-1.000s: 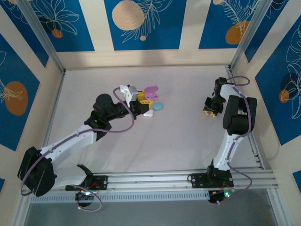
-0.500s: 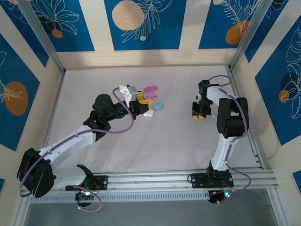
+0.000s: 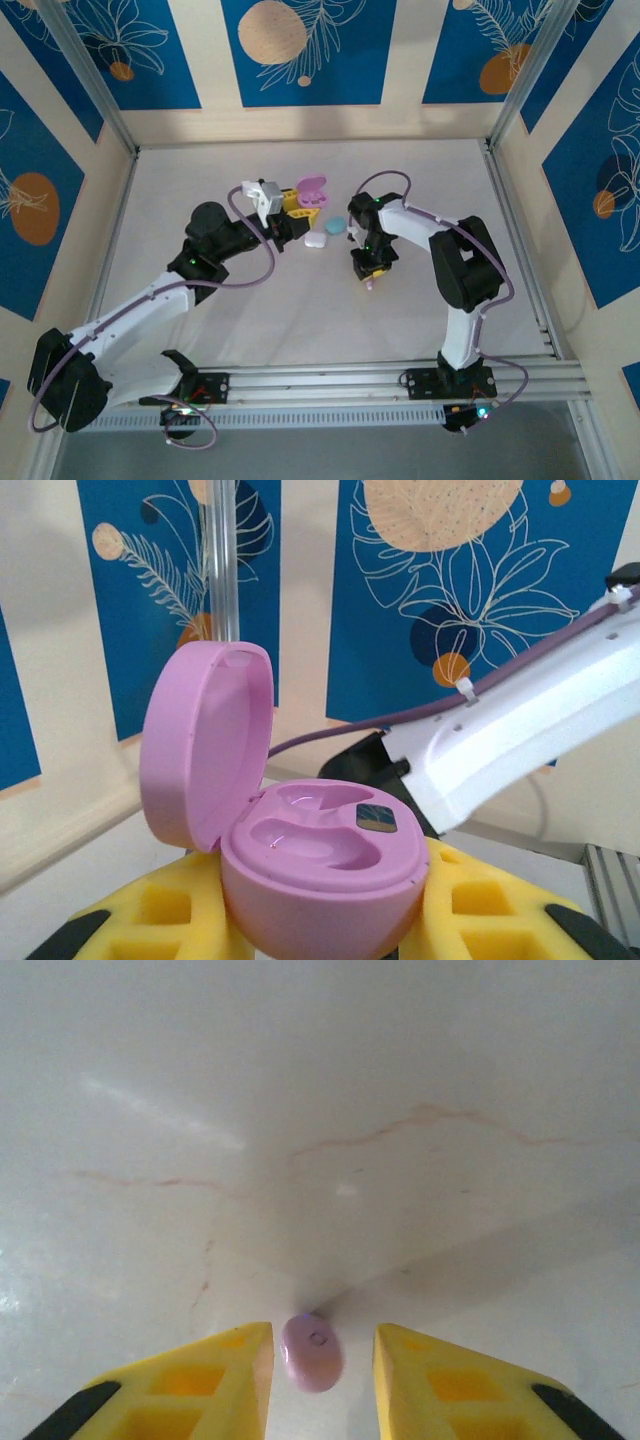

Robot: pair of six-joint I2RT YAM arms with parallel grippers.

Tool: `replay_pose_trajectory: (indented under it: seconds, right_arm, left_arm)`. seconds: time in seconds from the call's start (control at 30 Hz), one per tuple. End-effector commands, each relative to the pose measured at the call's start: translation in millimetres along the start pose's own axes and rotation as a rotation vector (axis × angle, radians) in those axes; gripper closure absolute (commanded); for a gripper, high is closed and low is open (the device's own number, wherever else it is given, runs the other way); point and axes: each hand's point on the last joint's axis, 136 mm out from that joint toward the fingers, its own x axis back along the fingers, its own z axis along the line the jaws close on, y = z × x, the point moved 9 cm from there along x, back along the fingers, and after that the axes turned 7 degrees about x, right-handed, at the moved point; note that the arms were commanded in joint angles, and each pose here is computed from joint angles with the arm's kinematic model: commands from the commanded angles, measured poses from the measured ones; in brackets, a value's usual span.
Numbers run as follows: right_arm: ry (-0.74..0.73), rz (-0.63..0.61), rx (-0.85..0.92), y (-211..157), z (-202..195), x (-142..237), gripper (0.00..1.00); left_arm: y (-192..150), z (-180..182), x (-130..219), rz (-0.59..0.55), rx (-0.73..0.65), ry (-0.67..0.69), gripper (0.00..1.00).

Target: Insert wireless bluetooth earbuds into charging case

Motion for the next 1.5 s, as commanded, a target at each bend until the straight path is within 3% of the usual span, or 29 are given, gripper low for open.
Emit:
replay_pose_trajectory:
  seconds: [0.0,0.17,0.33,0.67,0.93,1.47]
  right_arm:
    - [0.016,-0.01,0.027,-10,5,7,0.66]
    - [0.028,-0.032,-0.078,-13,0,9,0.63]
    - [0.13,-0.081,-0.188,-16,6,18,0.57]
    - [0.233,-0.089,-0.137,-14,20,1,0.56]
    - [0.153,-0.076,-0.12,-5,12,-8,0.53]
    - [0.366,-0.07,-0.076,-14,26,-15,0.61]
  left_arm:
    - [5,-5,5,-0.023,-0.035,0.015,0.73]
    - [6,-6,7,-0.021,-0.034,0.019,0.73]
    - [5,-5,7,-0.021,-0.036,0.026,0.73]
    - [5,-3,6,-0.027,-0.036,0.034,0.73]
    - [6,-4,6,-0.031,-0.031,0.034,0.72]
    - [4,-2,4,-0.023,-0.024,0.035,0.72]
